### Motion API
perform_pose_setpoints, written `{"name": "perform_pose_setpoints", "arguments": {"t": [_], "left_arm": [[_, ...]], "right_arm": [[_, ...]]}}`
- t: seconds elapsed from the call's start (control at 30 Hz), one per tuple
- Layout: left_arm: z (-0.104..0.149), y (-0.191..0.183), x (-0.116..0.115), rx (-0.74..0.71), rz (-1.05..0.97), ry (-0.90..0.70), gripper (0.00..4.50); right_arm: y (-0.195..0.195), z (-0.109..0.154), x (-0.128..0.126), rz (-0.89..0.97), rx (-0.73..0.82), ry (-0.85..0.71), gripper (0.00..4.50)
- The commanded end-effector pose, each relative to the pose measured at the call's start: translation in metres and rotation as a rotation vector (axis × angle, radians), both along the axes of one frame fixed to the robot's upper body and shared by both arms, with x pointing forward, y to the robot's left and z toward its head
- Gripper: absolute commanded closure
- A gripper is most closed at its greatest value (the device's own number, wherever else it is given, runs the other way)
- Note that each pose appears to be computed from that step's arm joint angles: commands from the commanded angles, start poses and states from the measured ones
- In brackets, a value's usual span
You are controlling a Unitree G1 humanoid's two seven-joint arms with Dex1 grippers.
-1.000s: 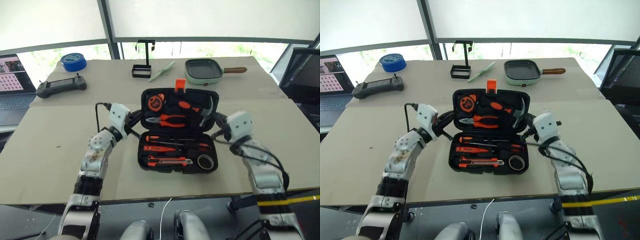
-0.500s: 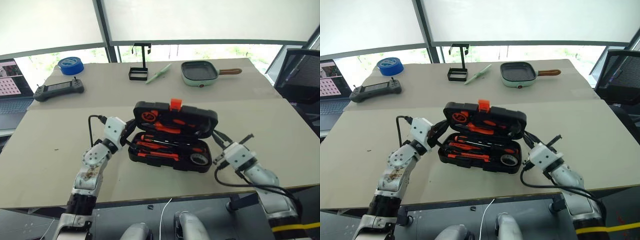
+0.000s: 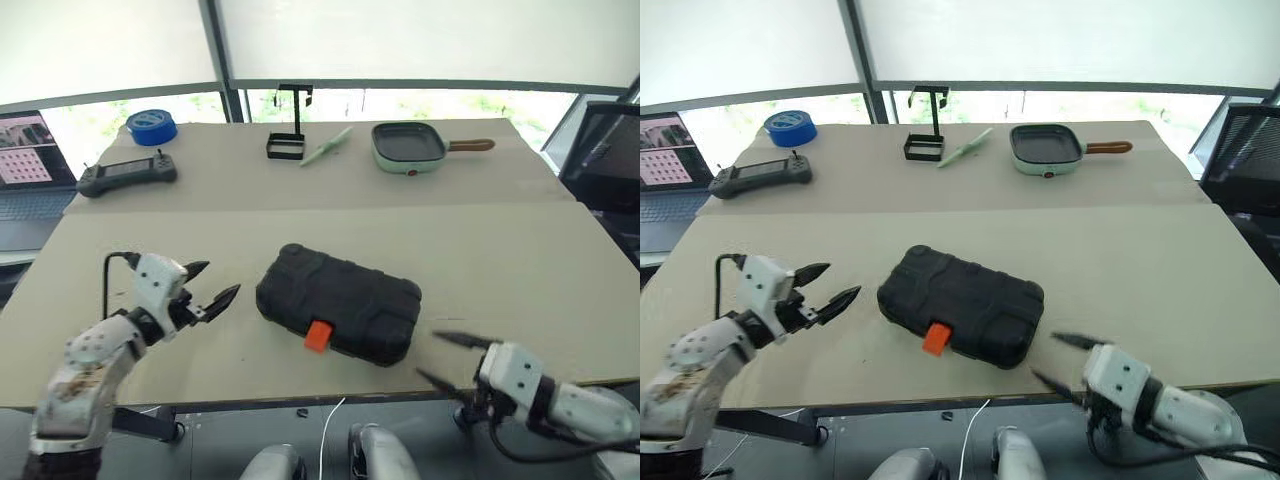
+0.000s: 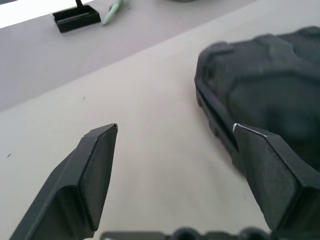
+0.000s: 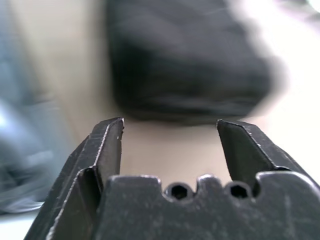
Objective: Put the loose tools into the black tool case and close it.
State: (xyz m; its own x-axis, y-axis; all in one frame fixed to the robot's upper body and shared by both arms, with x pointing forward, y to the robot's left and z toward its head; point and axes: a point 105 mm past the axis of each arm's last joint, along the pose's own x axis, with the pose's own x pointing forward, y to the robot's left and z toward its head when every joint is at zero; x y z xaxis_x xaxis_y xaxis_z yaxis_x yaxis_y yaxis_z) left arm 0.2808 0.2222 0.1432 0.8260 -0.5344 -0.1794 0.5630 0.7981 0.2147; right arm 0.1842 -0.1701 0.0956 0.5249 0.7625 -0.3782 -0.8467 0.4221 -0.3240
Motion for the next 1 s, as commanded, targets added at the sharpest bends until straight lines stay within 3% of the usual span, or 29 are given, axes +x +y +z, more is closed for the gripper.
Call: {"name": "perform_pose_setpoints", "arguments": {"t": [0.03,0.13,0.23,0.37,0.4,0.5,0.7,0.83,1.0], "left_arm": [[0.006,0.005,0.008,0.069,-0.096,-0.003,0.67],[0.008,0.008,0.031,0.108,-0.119,-0.017,0.61],[0.015,-0.005,0.062,0.153,-0.194,-0.067,1.33],[0.019,-0.038,0.102,0.221,-0.307,-0.129,2.95],[0.02,-0.047,0.11,0.228,-0.327,-0.132,3.32],[0.022,-0.065,0.126,0.254,-0.358,-0.158,4.43],[0.006,-0.097,0.135,0.38,-0.477,-0.134,4.47],[-0.008,-0.104,0.116,0.457,-0.671,-0.101,4.47],[-0.021,-0.083,0.085,0.551,-0.85,-0.001,4.47]], "right_arm": [[0.007,0.001,-0.01,0.077,-0.008,0.065,1.2],[0.01,-0.005,-0.01,0.088,-0.018,0.095,1.88],[0.016,-0.012,-0.001,0.081,-0.011,0.095,2.9],[0.025,-0.021,0.008,0.108,-0.021,0.098,4.33],[0.026,-0.023,0.011,0.111,-0.029,0.096,4.5],[0.029,-0.022,0.02,0.108,-0.026,0.079,4.5],[0.032,-0.007,0.049,0.025,-0.002,0.008,4.5],[0.018,0.007,0.073,-0.081,0.002,-0.046,4.5],[-0.025,0.023,0.113,-0.3,-0.022,-0.135,4.5]]}}
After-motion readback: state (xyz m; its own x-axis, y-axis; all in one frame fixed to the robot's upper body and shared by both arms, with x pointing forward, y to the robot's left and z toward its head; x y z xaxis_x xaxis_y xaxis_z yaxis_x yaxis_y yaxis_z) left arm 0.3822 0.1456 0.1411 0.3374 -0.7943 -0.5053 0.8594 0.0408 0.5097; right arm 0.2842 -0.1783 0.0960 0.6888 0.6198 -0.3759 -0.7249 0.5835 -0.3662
